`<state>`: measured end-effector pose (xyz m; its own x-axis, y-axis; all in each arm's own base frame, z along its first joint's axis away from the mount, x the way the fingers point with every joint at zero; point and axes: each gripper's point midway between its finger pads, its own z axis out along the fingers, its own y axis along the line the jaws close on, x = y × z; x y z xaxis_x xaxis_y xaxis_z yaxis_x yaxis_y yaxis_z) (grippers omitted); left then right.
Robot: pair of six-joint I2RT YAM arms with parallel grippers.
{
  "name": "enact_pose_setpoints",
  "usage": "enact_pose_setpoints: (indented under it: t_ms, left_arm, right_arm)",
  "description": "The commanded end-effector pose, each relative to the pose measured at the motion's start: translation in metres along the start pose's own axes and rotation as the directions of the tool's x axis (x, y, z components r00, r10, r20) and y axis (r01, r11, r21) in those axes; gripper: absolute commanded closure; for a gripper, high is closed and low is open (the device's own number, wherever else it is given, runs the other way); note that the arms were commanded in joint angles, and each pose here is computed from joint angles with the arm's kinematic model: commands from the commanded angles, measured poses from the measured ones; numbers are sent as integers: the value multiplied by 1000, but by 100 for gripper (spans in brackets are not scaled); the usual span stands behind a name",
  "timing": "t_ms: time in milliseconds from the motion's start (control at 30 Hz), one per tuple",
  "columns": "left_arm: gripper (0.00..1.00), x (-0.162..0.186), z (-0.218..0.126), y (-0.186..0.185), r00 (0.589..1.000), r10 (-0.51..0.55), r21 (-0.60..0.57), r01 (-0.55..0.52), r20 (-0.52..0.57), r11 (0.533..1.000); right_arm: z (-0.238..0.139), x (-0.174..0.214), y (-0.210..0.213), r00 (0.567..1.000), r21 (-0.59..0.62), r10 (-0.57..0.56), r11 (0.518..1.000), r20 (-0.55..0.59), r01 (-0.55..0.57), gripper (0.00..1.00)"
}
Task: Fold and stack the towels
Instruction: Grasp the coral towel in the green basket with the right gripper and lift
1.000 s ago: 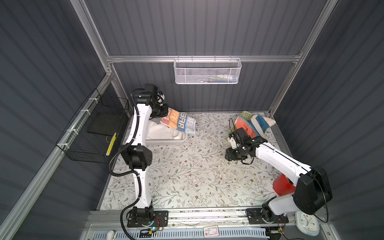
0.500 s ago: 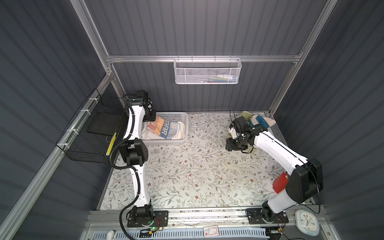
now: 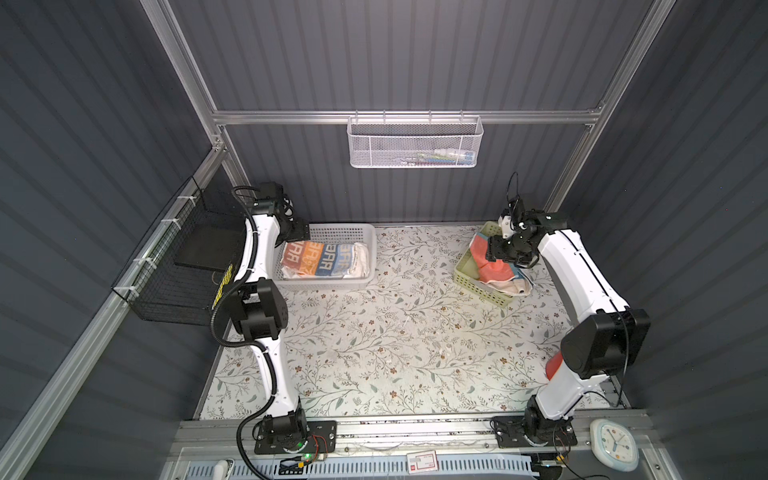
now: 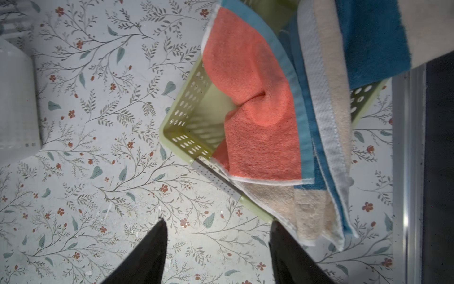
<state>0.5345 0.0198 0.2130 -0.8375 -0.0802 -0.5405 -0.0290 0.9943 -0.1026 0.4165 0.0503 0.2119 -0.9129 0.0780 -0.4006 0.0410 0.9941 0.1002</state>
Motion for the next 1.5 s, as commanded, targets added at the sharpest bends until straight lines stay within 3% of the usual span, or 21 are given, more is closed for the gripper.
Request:
enact_pose_setpoints:
  t_ms: [0, 200, 533, 633, 700, 800, 900, 1100, 1267, 1467]
  left_arm:
    - [17, -3, -7, -43, 998, 43, 151, -49, 39, 987]
    - [18, 11, -9, -109, 991, 126, 246, -132, 41, 960]
    - [20, 57, -14, -204, 987, 160, 445, -151, 17, 883]
    - [20, 73, -15, -220, 987, 162, 477, -147, 9, 867]
    - [20, 82, -17, -227, 985, 171, 487, -154, 11, 860]
    - [20, 89, -20, -227, 983, 181, 484, -171, 28, 858]
    - [21, 88, -29, -223, 977, 202, 469, -209, 65, 858]
    - [25, 81, -55, -227, 973, 202, 490, -233, 115, 840]
    - [28, 91, -76, -246, 959, 232, 534, -284, 164, 796]
    - [29, 112, -91, -269, 953, 243, 578, -302, 179, 758]
  right_arm:
    - [17, -1, -5, 998, -6, -4, 1000, -63, 3, 32]
    - [63, -14, 2, 992, -32, 18, 999, -123, -22, 30]
    - [154, -16, -15, 972, 54, 14, 999, -235, -1, 34]
    - [167, -17, -16, 966, 59, -10, 998, -259, 26, 45]
    - [163, -24, -14, 969, 50, -21, 998, -245, 34, 66]
    - [136, -46, -8, 988, 38, -27, 999, -155, 34, 90]
    - [94, -68, -1, 999, 24, -27, 999, -35, 28, 100]
    - [-5, -91, 23, 983, -40, -46, 998, 177, 54, 100]
    - [-87, -90, 47, 944, -76, -76, 991, 320, 106, 100]
    - [-154, -89, 68, 896, -120, -112, 977, 430, 179, 100]
